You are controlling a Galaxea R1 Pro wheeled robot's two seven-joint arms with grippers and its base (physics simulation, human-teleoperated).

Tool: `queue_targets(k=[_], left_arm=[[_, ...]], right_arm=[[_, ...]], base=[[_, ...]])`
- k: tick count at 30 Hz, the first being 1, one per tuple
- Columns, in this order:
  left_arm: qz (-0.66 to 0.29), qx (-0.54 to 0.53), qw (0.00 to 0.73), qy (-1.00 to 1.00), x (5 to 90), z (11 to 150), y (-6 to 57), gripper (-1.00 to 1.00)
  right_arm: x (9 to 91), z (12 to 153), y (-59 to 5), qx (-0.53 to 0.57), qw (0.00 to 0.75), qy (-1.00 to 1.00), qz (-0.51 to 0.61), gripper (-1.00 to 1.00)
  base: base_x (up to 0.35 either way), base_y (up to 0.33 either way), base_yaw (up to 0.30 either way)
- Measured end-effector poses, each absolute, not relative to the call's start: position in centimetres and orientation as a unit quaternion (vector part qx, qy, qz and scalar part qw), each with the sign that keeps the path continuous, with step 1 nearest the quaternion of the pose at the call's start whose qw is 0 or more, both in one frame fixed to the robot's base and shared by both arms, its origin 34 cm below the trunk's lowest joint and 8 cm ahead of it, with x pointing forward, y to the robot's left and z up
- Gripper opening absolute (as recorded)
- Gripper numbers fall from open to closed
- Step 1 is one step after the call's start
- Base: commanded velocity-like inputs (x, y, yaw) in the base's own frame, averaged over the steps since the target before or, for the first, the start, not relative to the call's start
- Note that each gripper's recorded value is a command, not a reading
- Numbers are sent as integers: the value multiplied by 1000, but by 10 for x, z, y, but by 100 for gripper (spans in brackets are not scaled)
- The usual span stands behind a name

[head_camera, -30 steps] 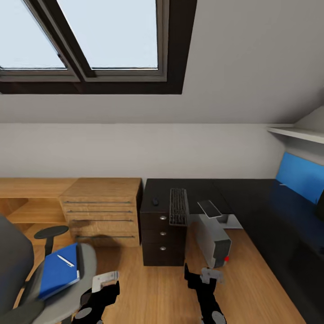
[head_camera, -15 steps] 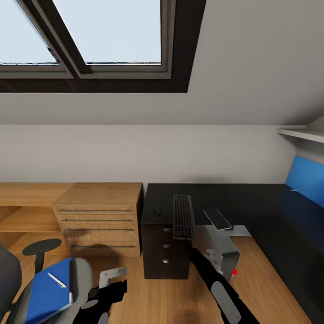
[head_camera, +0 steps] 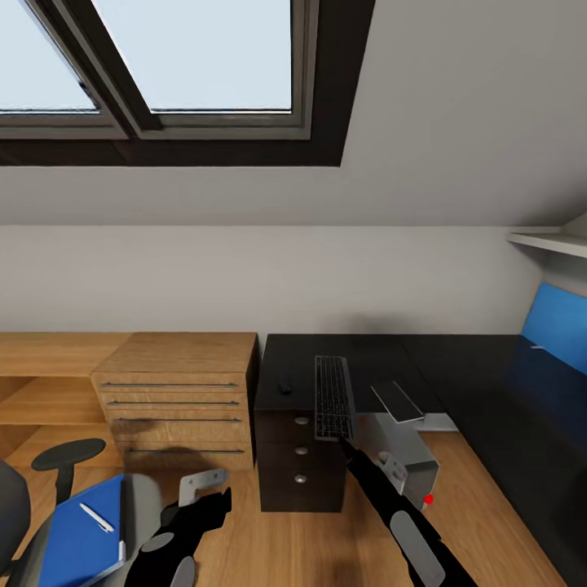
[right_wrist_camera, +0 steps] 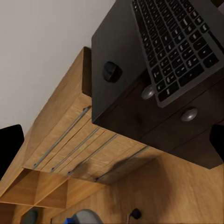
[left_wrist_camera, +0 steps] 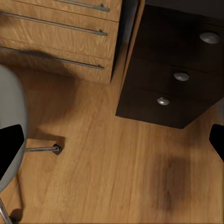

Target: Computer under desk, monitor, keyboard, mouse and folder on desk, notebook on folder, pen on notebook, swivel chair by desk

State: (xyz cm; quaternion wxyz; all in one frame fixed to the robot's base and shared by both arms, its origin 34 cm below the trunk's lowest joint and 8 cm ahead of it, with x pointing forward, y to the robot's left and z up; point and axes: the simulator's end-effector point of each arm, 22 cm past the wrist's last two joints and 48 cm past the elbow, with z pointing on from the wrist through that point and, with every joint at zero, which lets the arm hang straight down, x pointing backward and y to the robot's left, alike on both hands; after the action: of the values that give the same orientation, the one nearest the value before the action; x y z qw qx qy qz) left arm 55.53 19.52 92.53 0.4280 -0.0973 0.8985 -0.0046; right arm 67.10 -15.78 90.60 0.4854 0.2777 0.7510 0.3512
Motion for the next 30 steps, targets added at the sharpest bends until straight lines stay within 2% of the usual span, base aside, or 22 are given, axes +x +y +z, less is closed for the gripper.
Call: queue_targets(k=[30], left_arm=[[18, -111, 426, 898, 561, 891, 208, 100]], right_arm=[[674, 862, -158, 280, 479, 757, 345, 100]], base=[[0, 0, 0]])
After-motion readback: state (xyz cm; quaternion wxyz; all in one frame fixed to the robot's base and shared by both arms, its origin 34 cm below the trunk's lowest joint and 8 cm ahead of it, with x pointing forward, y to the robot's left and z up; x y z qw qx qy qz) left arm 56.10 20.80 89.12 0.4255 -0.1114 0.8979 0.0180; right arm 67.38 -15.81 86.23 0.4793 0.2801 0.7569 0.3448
